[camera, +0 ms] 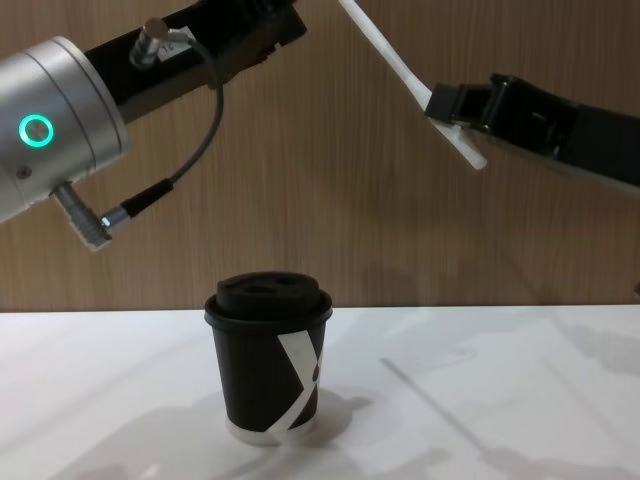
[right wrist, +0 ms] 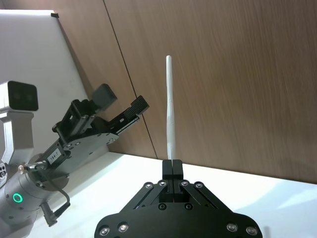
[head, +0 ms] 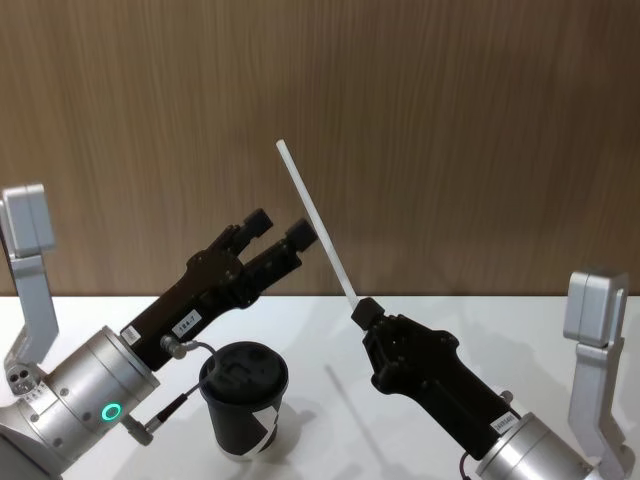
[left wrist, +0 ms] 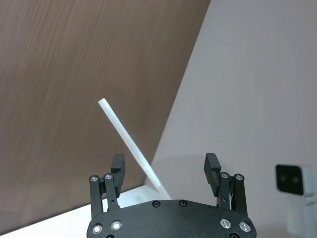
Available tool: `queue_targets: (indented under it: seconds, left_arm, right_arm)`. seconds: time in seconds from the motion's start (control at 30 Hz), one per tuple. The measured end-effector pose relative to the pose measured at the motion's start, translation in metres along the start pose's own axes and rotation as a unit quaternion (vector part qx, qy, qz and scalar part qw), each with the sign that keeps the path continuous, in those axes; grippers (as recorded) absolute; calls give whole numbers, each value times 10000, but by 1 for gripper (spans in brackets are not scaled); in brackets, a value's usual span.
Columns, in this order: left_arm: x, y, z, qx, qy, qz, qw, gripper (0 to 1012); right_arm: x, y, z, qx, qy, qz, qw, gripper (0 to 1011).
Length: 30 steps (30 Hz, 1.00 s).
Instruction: Pick up the straw with one hand, pass it to the other hand, and insert it into the cup.
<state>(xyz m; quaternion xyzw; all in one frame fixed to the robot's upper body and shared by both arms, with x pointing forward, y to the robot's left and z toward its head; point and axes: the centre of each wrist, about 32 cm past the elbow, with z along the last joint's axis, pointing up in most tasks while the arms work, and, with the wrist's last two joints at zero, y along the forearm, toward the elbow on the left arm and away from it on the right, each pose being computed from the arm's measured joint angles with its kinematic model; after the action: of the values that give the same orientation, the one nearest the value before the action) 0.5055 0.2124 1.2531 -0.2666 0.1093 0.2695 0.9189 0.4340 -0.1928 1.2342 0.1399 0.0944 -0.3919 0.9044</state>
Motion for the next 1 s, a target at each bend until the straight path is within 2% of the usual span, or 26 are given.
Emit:
queue_targets:
  seconds: [0.03, 0.07, 0.13, 0.17, 0.4, 0.63, 1.0]
  left_arm:
    - [2, 0, -6, -24, 61, -12, 10000, 1003]
    - [5, -1, -17, -68, 193, -45, 9998, 1003]
    - [10, 1, -29, -104, 301, -64, 9995, 1002]
    - [16, 2, -39, -139, 405, -84, 9990, 1003]
    - [50, -9, -87, -259, 796, -158, 9964, 1003]
    - [88, -44, -111, -311, 1016, -207, 9941, 1003]
    - [148, -140, -137, -284, 1161, -260, 9925, 1003]
  right_arm:
    - [0, 0, 0, 0, 0, 0, 10000, 5]
    - [0, 0, 0, 0, 0, 0, 10000, 5]
    - [0, 0, 0, 0, 0, 0, 10000, 5]
    - [0, 0, 0, 0, 0, 0, 10000, 5]
    - [0, 0, 0, -1, 0, -1, 10000, 5]
    - [0, 0, 0, -1, 0, -1, 10000, 5]
    - [0, 0, 0, -1, 0, -1, 10000, 5]
